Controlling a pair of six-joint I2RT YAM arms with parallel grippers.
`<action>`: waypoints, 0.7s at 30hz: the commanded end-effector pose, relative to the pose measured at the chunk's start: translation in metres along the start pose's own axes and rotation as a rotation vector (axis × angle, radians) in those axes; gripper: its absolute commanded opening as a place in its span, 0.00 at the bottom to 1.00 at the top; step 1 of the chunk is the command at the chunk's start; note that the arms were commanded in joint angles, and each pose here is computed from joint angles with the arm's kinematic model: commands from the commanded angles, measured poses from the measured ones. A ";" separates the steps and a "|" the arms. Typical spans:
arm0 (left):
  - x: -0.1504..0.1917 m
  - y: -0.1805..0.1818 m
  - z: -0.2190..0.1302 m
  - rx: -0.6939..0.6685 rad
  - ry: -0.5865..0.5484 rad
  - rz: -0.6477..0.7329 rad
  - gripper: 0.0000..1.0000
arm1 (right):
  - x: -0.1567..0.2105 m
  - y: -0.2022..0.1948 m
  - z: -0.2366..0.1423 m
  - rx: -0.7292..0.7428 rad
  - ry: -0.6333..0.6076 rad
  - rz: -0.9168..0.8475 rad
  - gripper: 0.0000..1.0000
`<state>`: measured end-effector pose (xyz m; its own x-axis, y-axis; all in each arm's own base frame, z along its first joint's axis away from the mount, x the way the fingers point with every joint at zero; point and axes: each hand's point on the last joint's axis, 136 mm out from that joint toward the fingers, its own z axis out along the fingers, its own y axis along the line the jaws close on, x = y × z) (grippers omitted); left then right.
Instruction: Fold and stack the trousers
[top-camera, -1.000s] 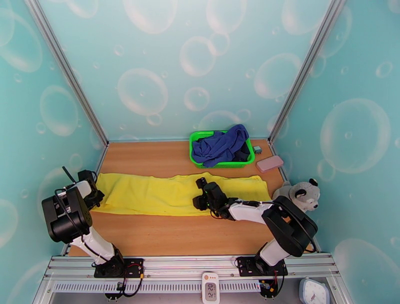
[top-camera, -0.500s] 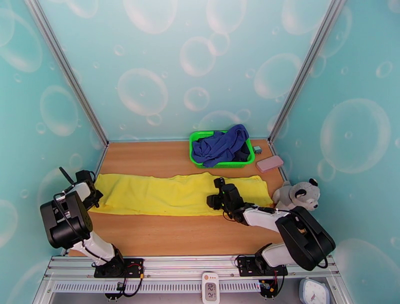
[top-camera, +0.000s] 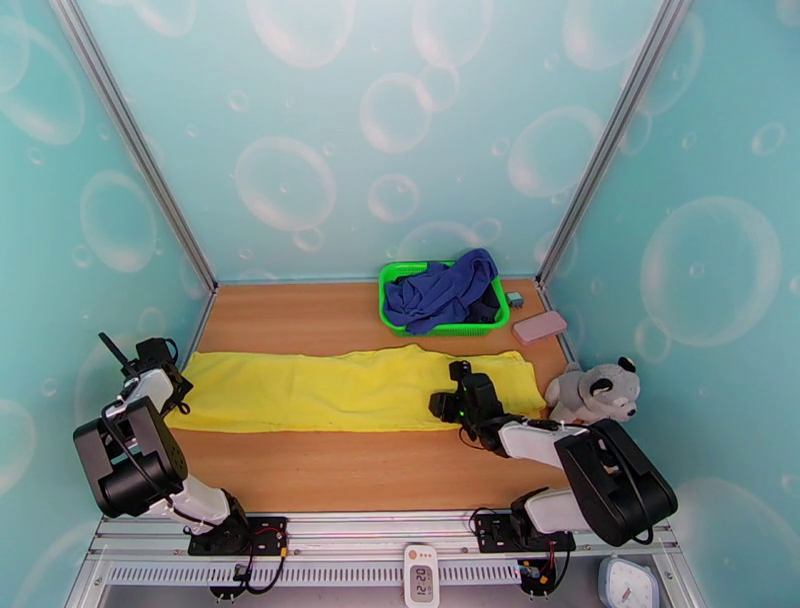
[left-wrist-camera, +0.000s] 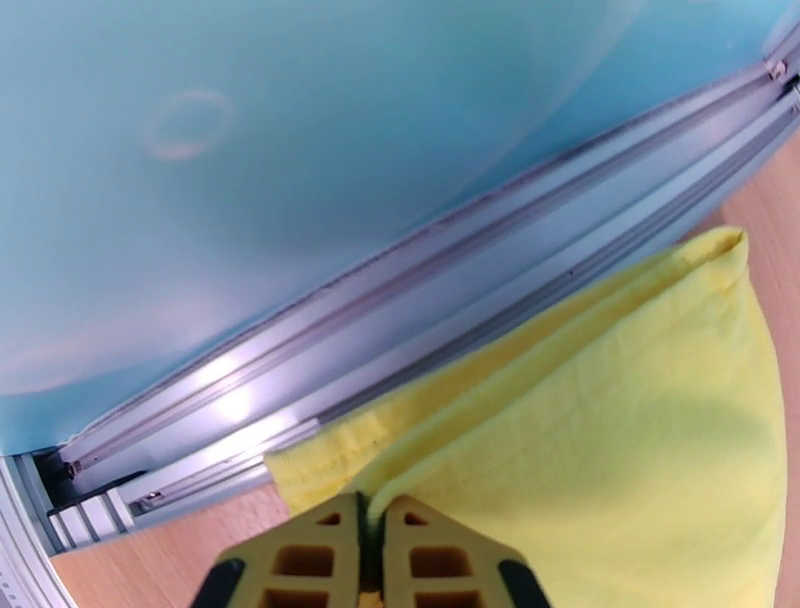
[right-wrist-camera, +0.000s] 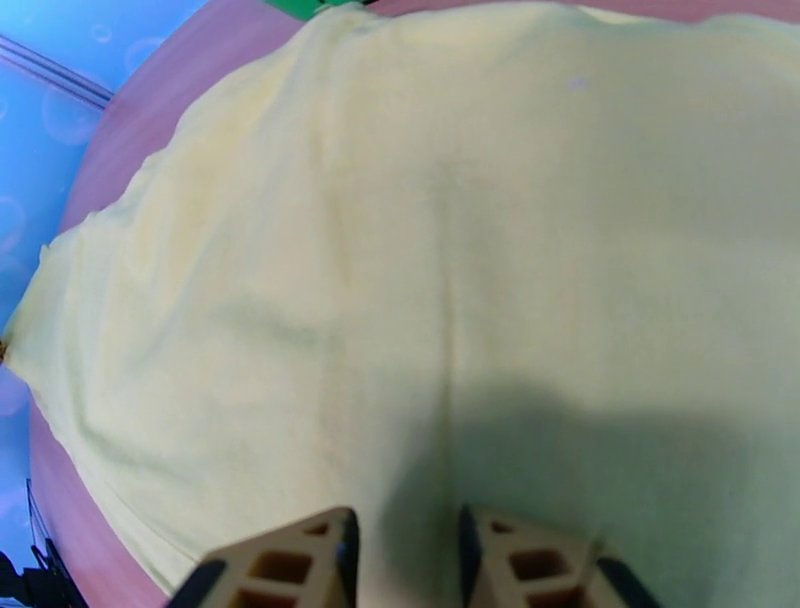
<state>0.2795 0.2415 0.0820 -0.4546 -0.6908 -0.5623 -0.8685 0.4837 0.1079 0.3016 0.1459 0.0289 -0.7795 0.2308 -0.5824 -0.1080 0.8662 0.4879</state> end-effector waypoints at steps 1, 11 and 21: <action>-0.011 0.020 -0.003 -0.058 -0.053 -0.041 0.00 | 0.021 -0.034 0.005 0.134 0.071 0.122 0.34; 0.013 0.019 0.015 -0.054 0.081 0.009 0.04 | 0.009 -0.041 -0.011 0.193 0.022 0.161 0.34; -0.017 -0.046 -0.029 0.310 -0.055 0.182 0.99 | -0.069 0.044 -0.064 0.028 -0.341 -0.135 0.41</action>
<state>0.2961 0.2228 0.1109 -0.5113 -0.6152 -0.6001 -0.7584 0.6515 -0.0217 0.3058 0.1394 0.1118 -0.5970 0.2894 -0.7482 -0.1264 0.8871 0.4440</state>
